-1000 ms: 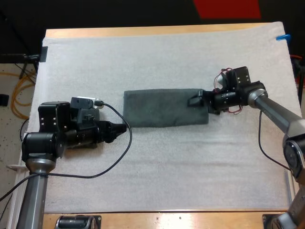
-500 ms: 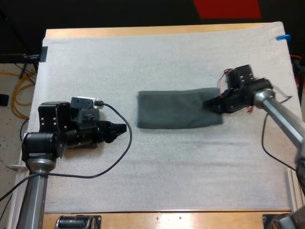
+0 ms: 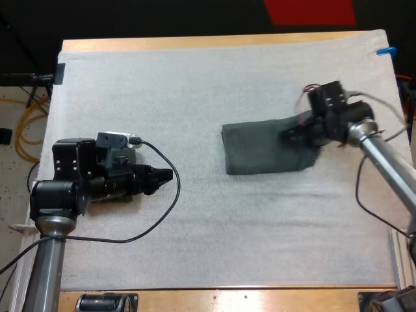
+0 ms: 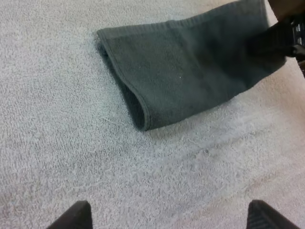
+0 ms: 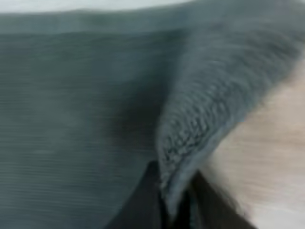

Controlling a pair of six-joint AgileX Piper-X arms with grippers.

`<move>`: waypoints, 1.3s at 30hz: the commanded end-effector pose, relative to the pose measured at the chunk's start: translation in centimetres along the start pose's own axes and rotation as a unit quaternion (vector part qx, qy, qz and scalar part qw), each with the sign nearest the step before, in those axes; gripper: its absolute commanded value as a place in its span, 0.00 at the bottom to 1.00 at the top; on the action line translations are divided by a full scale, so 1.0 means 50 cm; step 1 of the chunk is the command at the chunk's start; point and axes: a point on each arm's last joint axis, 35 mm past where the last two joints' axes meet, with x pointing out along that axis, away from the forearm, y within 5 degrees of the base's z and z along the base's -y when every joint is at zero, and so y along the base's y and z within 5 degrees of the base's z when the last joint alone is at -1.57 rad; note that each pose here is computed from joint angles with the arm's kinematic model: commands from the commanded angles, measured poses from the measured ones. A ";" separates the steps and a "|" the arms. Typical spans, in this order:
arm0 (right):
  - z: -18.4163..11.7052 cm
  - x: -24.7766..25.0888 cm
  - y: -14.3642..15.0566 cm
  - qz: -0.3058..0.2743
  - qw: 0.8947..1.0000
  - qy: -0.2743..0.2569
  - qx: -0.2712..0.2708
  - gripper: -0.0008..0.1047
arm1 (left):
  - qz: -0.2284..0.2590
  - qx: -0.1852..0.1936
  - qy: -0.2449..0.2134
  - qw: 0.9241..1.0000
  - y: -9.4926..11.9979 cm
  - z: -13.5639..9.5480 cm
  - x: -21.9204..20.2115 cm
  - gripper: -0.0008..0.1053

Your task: Pick towel from pile fold and stack

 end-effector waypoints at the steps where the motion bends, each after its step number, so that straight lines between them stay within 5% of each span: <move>1: 0.016 0.010 0.024 0.051 0.998 -0.016 0.024 0.02 | -0.006 0.003 0.004 1.000 -0.005 -0.003 -0.003 0.61; 9: 0.060 0.097 0.111 0.182 0.980 -0.008 0.084 0.02 | -0.016 0.003 0.005 1.000 -0.006 -0.003 -0.003 0.61; 19: 0.066 0.144 0.134 0.240 0.965 0.004 0.101 0.04 | -0.016 0.003 0.005 1.000 -0.006 -0.003 -0.003 0.61; 22: 0.071 0.144 0.134 0.240 0.966 -0.009 0.098 0.22 | -0.016 0.003 0.005 1.000 -0.006 -0.003 -0.003 0.61; 27: 0.081 0.133 0.139 0.276 0.958 -0.023 0.078 0.75 | -0.016 0.003 0.005 1.000 -0.006 -0.003 -0.003 0.61; 28: 0.082 0.127 0.140 0.285 0.956 -0.026 0.067 0.80 | -0.016 0.003 0.005 1.000 -0.006 -0.003 -0.003 0.61; 39: 0.071 0.095 0.195 0.296 0.955 -0.016 0.027 0.77 | -0.016 0.003 0.005 1.000 -0.006 -0.003 -0.003 0.61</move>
